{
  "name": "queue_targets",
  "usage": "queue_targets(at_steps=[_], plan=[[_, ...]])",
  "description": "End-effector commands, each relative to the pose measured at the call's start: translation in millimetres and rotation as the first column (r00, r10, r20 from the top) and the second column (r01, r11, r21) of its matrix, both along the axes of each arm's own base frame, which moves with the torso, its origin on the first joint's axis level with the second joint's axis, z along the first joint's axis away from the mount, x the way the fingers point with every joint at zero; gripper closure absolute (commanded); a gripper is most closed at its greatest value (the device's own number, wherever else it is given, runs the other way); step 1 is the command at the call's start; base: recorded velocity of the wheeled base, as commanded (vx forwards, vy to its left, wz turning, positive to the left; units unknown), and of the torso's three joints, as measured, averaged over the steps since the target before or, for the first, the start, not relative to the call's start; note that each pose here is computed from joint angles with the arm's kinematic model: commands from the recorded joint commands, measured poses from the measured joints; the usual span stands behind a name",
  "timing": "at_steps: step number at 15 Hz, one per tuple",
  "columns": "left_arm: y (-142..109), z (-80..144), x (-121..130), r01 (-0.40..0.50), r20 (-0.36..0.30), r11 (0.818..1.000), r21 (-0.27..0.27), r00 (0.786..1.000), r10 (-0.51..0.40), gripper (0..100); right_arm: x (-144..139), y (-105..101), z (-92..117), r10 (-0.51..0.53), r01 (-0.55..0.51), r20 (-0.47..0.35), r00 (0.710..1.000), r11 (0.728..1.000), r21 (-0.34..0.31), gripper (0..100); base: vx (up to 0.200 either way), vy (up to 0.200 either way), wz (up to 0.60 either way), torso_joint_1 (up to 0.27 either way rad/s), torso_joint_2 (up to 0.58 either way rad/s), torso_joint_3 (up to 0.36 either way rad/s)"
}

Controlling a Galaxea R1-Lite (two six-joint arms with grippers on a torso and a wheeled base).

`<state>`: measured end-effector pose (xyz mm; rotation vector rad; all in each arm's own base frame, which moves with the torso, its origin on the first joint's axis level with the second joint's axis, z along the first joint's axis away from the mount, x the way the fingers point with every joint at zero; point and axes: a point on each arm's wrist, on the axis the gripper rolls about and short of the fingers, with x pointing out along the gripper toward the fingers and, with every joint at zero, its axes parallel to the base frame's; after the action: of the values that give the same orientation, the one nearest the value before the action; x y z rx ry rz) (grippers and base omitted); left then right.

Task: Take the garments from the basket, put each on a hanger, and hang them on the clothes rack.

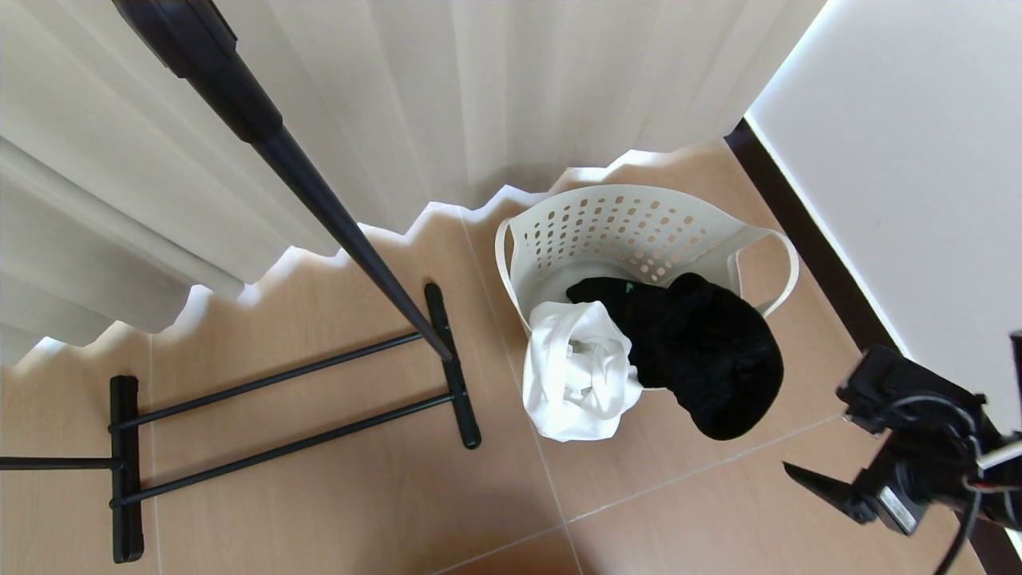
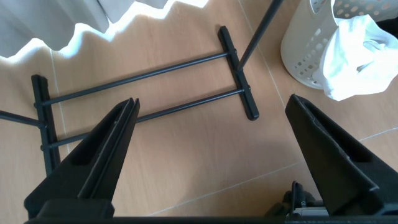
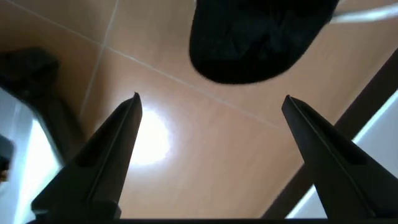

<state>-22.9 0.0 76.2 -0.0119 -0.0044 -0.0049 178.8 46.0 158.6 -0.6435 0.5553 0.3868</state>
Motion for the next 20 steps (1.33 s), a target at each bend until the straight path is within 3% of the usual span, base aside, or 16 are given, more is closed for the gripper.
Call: queue_targets(at_steps=[1, 2, 4, 7, 10, 18, 20], plan=[[0.0, 0.0, 0.0, 0.000, 0.000, 1.000, 0.000, 1.000, 0.000, 0, 74.7, 8.1, -6.2, 0.076, -0.082, -0.033, 0.997, 0.975, -0.208, 0, 0.000, 0.000, 0.00, 0.000, 0.00, 0.000], [0.0, 0.0, 0.0, 0.000, 0.000, 1.000, 0.000, 1.000, 0.000, 0, 93.3, 7.4, -3.5, 0.109, -0.109, -0.015, 0.994, 0.950, -0.293, 0, 0.000, 0.000, 0.00, 0.000, 0.00, 0.000], [0.0, 0.0, 0.0, 0.000, 0.000, 1.000, 0.000, 1.000, 0.000, 0, 125.5, 11.9, 0.6, 0.124, -0.109, 0.012, 0.992, 0.915, -0.388, 0, 0.000, 0.000, 0.00, 0.000, 0.00, 0.000], [0.0, 0.0, 0.0, 0.000, 0.000, 1.000, 0.000, 1.000, 0.000, 0, 168.0, 19.3, 3.8, 0.109, -0.076, 0.060, 0.992, 0.913, -0.401, 0, 0.000, 0.000, 0.00, 0.000, 0.00, 0.000], [0.0, 0.0, 0.0, 0.000, 0.000, 1.000, 0.000, 1.000, 0.000, 0, 189.7, 17.0, 9.6, 0.082, -0.030, 0.100, 0.992, 0.900, -0.435, 0, 0.000, 0.000, 0.00, 0.000, 0.00, 0.000], [0.0, 0.0, 0.0, 0.000, 0.000, 1.000, -0.002, 1.000, 0.000, 0, 231.6, 14.3, 6.2, 0.038, 0.033, 0.150, 0.988, 0.895, -0.444, 0, 0.000, 0.000, 0.00, 0.000, 0.00, 0.000], [0.0, 0.0, 0.0, 0.000, 0.000, 1.000, -0.002, 1.000, 0.000, 0, 237.7, 14.6, 14.1, 0.036, 0.048, 0.181, 0.983, 0.897, -0.439, 0, 0.000, 0.000, 0.00, 0.000, 0.00, 0.000]])
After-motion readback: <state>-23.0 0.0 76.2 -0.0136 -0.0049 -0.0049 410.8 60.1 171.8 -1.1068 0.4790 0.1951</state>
